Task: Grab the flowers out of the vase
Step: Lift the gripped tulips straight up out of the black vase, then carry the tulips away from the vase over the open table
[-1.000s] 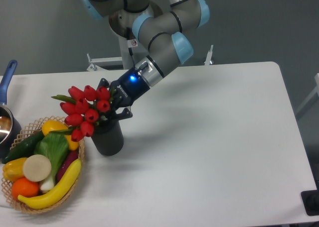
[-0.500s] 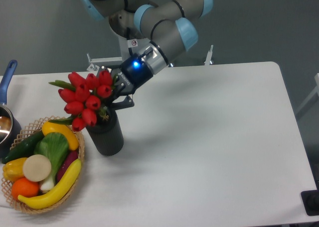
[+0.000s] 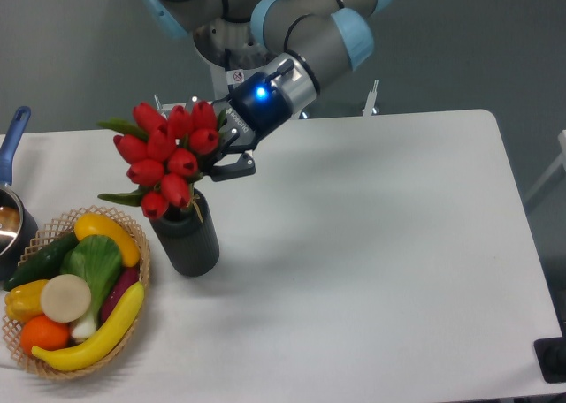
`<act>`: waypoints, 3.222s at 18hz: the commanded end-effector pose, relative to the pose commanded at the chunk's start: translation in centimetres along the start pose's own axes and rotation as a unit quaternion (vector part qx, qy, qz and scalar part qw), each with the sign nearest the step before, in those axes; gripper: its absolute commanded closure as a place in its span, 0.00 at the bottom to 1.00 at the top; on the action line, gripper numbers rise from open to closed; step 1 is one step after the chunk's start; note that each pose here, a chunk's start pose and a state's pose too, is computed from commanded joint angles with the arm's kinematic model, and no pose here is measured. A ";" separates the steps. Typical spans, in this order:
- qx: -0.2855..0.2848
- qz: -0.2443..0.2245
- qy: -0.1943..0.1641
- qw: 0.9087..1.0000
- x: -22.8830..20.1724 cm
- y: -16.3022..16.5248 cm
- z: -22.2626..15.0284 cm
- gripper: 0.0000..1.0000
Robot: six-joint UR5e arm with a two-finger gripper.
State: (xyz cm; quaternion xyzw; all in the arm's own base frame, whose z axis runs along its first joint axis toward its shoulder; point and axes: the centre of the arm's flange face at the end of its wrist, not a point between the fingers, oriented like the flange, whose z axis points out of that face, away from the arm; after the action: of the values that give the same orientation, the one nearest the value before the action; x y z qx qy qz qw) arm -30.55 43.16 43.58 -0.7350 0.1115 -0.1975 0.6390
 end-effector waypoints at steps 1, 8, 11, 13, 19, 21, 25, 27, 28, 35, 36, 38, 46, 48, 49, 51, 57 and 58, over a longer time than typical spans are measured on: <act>0.003 0.001 0.001 1.000 -0.1 -0.5 0.0 0.89; 0.011 0.007 -0.014 1.000 -1.3 -2.2 -1.8 0.89; 0.012 0.014 -0.021 1.000 -1.8 -4.0 -2.5 0.89; 0.013 0.012 -0.022 1.000 -1.9 -5.0 -2.6 0.89; 0.014 0.019 -0.034 0.999 -2.6 -5.5 -3.7 0.90; 0.014 0.021 -0.047 0.999 -3.6 -5.8 -4.9 0.90; -0.006 0.022 -0.064 0.998 -6.8 -5.7 -5.2 0.94; -0.054 0.023 -0.104 0.993 -8.2 -5.0 -5.4 0.94; -0.084 0.018 -0.126 0.988 -9.5 -4.1 -5.5 0.94; -0.224 0.000 -0.207 0.952 -14.0 1.0 -5.4 0.93; -0.242 0.003 -0.219 0.945 -14.1 1.3 -5.7 0.92; -0.295 0.007 -0.250 0.922 -14.5 2.1 -6.4 0.92; -0.410 0.002 -0.273 0.870 -14.0 5.6 -8.2 0.93; -0.437 0.002 -0.280 0.855 -14.3 6.0 -9.0 0.93; -0.452 -0.001 -0.285 0.845 -14.4 6.3 -9.5 0.92; -0.479 0.000 -0.290 0.828 -14.7 7.0 -10.0 0.89; -0.551 -0.019 -0.274 0.788 -16.5 8.7 -11.4 0.89; -0.567 -0.008 -0.256 0.783 -16.9 8.4 -11.6 0.89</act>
State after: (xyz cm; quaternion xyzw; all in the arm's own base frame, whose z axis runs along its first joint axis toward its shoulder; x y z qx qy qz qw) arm -49.95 38.47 34.00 -0.9892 0.0302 0.0920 0.1100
